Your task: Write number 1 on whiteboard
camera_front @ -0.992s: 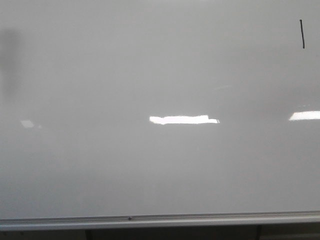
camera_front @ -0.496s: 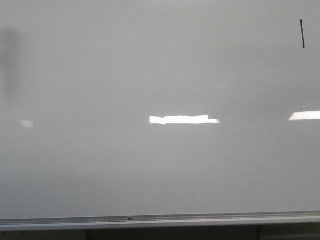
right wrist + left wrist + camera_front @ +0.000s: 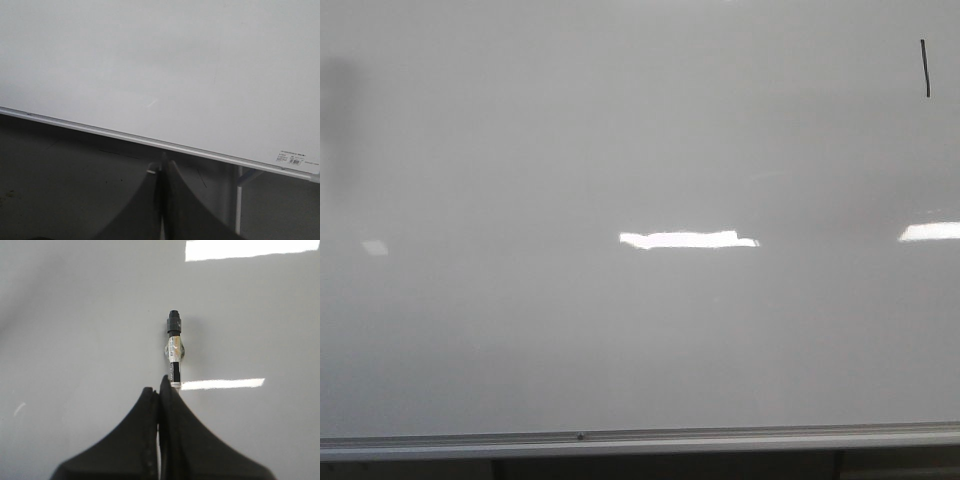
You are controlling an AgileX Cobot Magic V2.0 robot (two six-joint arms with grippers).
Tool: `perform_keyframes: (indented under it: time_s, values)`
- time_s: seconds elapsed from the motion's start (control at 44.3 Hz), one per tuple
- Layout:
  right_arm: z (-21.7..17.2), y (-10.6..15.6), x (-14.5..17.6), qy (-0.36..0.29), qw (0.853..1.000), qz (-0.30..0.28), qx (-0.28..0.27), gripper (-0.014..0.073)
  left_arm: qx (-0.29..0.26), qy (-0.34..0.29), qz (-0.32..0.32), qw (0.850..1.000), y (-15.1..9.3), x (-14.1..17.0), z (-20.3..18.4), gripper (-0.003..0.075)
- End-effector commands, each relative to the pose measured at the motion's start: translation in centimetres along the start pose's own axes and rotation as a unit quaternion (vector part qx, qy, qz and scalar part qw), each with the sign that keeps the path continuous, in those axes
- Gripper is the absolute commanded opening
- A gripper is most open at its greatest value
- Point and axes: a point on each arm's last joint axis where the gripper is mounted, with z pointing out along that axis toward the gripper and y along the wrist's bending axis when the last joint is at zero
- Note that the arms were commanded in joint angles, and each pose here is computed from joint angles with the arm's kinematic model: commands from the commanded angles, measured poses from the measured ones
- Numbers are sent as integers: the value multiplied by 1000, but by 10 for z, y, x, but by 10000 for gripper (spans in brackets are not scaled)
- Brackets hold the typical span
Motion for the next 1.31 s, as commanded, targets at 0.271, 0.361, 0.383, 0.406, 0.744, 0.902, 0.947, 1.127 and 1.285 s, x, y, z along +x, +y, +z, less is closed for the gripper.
perform_keyframes:
  time_s: [0.271,0.361,0.383,0.406,0.744,0.902,0.947,1.127,1.285]
  values:
    - [-4,-1,-10,-37,999,-2,6,-69,-3,-41,-3,999,0,-1,-1,-19]
    - [-4,-1,-10,-37,999,-2,6,-69,-3,-41,-3,999,0,-1,-1,-19]
    - [-4,-1,-10,-37,999,-2,6,-69,-3,-41,-3,999,0,-1,-1,-19]
    - [-5,-1,-10,-39,999,-2,5,-69,-3,-41,-3,999,0,-1,-1,-19]
    - [0,-1,27,-152,987,31,35,-67,-3,-41,-3,999,0,-1,-1,-19]
    - [20,-2,58,-248,966,23,63,-67,-3,-41,-3,999,0,-1,-1,-20]
    - [28,-2,67,-267,961,24,70,-67,-3,-41,-3,999,0,-1,-1,-19]
    - [57,-3,100,-301,949,29,86,-68,-3,-41,-3,999,0,-1,-1,-19]
    - [84,-5,120,-291,952,30,90,-68,-3,-41,-3,999,0,-1,-1,-19]
